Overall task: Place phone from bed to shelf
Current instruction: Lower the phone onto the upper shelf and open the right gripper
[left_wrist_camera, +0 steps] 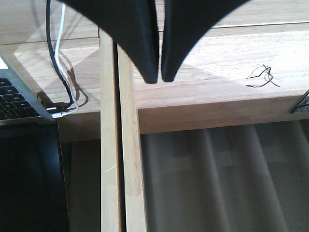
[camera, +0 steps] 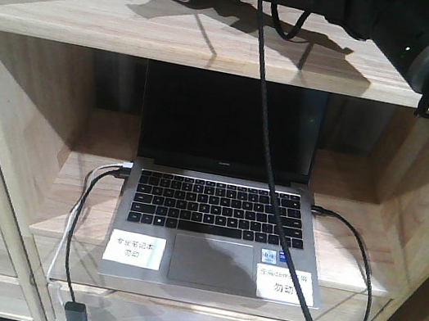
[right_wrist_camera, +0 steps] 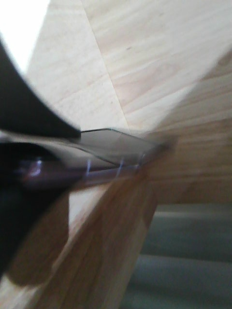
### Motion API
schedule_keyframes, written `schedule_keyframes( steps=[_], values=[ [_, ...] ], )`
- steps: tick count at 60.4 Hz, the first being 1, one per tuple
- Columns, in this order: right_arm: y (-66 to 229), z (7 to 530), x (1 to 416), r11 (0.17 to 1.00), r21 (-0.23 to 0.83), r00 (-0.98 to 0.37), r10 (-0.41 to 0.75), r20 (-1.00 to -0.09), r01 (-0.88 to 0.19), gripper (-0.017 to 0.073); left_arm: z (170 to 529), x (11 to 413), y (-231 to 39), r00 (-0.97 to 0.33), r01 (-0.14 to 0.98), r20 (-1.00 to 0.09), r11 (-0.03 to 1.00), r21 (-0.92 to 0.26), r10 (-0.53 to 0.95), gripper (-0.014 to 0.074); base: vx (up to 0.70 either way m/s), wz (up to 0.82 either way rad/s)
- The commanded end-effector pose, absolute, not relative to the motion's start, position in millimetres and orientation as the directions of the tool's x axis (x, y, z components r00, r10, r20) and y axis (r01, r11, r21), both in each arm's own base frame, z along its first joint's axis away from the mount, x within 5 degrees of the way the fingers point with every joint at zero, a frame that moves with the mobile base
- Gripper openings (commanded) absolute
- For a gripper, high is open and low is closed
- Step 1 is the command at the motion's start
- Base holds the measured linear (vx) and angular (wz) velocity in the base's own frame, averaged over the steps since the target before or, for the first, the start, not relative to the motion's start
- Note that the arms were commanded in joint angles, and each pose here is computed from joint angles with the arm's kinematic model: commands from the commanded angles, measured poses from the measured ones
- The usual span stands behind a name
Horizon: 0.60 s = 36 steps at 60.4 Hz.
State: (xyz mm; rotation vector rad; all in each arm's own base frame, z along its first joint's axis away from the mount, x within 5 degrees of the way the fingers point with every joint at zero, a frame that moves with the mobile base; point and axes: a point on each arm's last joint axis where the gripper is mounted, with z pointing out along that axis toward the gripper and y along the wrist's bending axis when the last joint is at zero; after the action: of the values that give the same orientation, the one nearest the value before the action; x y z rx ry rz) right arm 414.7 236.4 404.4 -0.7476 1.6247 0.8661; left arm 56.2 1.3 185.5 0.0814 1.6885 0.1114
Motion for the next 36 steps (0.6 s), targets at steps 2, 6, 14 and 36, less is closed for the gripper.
schedule_keyframes(
  steps=[2,6,14,36],
  values=[
    [226.1,443.1,403.4,0.563,0.133,-0.121,0.059,-0.991,-0.816,0.0434,200.2,55.0,1.0,-0.015,-0.019,-0.994,0.994,0.108,0.107,0.0001,0.0,0.0],
    [225.4,443.7,404.5,0.574,0.134,-0.117,0.067,-0.991,-0.808,0.0521,200.2,55.0,1.0,-0.015,-0.019,-0.994,0.994,0.108,0.107,0.0001,0.0,0.0],
    [224.8,444.1,405.4,0.582,0.133,-0.113,0.071,-0.991,-0.802,0.0594,200.2,55.0,1.0,-0.015,-0.019,-0.994,0.994,0.108,0.107,0.0001,0.0,0.0],
    [224.7,445.1,404.3,0.579,0.13,-0.11,0.069,-0.992,-0.805,0.055,200.2,55.0,1.0,-0.015,-0.019,-0.994,0.994,0.108,0.107,0.0001,0.0,0.0]
  ],
)
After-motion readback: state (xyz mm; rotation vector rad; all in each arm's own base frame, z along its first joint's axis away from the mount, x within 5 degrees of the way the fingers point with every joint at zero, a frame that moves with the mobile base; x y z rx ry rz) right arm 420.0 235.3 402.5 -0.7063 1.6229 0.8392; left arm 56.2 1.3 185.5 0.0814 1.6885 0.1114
